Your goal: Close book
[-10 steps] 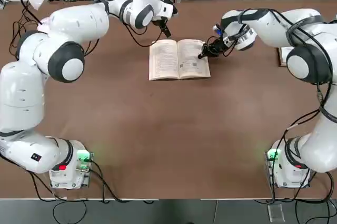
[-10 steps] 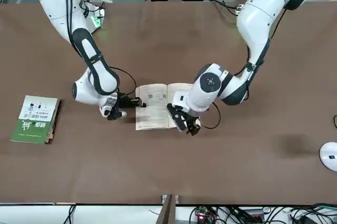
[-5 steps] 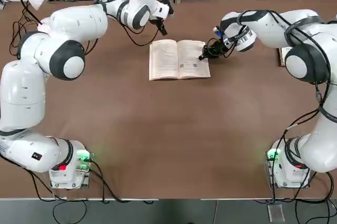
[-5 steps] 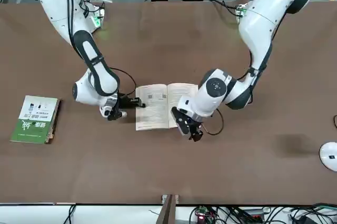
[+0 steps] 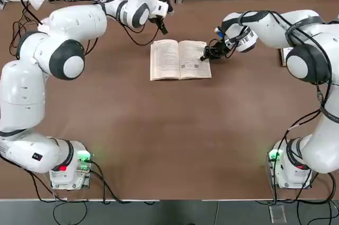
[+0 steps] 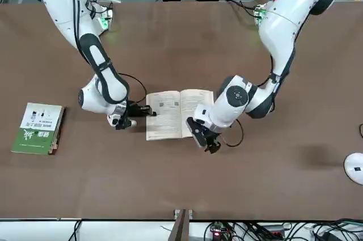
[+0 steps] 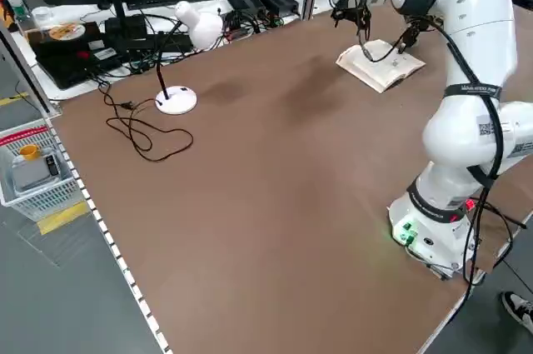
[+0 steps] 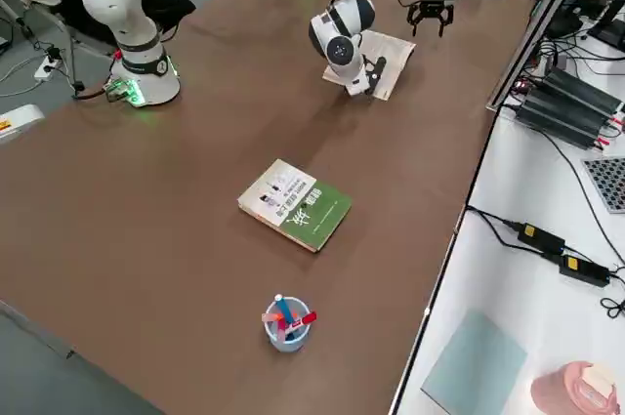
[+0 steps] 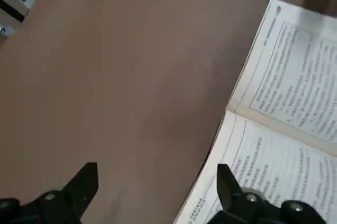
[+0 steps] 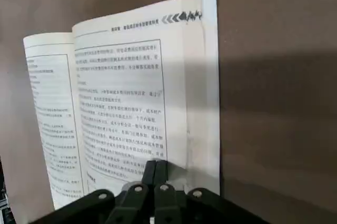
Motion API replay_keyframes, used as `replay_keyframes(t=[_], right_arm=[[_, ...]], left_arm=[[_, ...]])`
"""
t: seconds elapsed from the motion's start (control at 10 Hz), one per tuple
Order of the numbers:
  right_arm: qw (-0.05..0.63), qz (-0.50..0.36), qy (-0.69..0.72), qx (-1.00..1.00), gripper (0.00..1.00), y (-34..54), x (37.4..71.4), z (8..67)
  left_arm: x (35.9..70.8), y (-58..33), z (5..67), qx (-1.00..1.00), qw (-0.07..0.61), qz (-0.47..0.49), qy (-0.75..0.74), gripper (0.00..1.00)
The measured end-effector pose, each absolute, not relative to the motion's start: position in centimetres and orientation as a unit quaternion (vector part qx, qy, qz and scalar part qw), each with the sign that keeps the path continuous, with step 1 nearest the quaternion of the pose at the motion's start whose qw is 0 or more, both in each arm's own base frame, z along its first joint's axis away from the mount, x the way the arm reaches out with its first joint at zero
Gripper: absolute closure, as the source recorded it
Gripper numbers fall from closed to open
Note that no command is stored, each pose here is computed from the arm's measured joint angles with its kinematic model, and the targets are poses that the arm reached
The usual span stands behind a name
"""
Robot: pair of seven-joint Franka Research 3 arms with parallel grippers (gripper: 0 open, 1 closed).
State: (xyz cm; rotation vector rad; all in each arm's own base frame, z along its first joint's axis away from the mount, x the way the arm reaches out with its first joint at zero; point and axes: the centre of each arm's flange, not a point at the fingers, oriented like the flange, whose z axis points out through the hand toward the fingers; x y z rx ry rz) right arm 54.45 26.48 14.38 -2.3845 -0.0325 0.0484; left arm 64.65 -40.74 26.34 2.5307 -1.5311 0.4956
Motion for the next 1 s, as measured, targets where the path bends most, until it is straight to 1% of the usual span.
replay_keyframes(t=[0.6, 1.0], right_arm=[[0.37, 0.019, -0.011, -0.929, 0.99, 26.5, 54.4, 14.3], [0.37, 0.018, -0.009, -0.929, 0.99, 26.4, 54.5, 14.3]], left_arm=[[65.7, -39.1, 26.3, 0.866, 0.156, 0.167, -0.445, 0.0], [65.3, -39.7, 26.1, 0.865, 0.188, 0.165, -0.434, 0.0]])
